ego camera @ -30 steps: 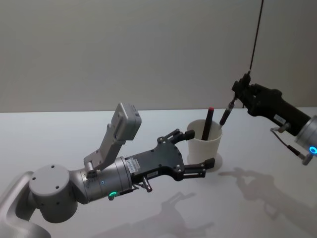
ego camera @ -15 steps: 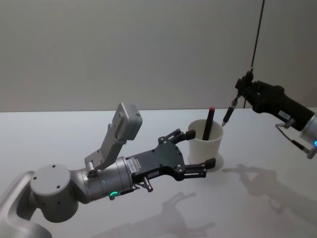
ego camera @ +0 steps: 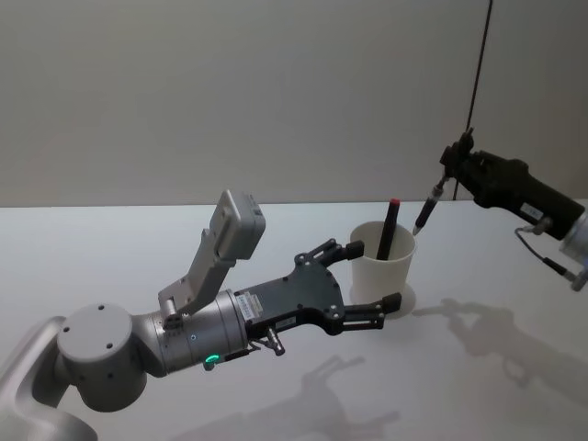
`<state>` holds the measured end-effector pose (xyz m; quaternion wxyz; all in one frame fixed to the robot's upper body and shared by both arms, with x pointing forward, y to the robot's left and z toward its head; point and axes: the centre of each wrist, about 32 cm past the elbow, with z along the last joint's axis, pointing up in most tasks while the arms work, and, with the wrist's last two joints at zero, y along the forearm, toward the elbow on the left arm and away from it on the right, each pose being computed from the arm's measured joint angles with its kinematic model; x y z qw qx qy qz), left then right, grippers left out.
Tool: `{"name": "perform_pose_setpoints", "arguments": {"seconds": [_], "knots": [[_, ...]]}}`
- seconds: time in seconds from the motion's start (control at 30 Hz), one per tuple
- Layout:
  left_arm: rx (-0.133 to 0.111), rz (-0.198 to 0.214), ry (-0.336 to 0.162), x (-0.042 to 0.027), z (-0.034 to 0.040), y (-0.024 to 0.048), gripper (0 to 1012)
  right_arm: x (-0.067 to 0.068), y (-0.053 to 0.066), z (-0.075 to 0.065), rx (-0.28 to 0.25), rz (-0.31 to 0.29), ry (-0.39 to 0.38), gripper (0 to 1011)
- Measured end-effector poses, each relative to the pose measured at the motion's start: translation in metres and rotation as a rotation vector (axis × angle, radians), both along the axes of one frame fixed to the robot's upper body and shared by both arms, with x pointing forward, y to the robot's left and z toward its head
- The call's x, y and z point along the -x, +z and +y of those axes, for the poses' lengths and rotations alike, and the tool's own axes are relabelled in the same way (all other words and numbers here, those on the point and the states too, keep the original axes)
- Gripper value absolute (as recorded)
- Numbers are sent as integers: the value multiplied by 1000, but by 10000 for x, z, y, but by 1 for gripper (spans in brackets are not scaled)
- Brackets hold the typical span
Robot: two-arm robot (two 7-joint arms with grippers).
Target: Place the pen into the pen holder.
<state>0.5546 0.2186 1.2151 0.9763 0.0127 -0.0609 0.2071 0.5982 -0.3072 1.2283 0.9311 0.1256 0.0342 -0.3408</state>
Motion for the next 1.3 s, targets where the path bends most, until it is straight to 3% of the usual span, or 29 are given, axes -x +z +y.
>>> {"name": "perform_pose_setpoints", "arguments": {"seconds": [1.3], "knots": [[0, 0, 0, 0, 0, 0, 1000, -309, -223, 216, 33, 31, 16, 132]]}}
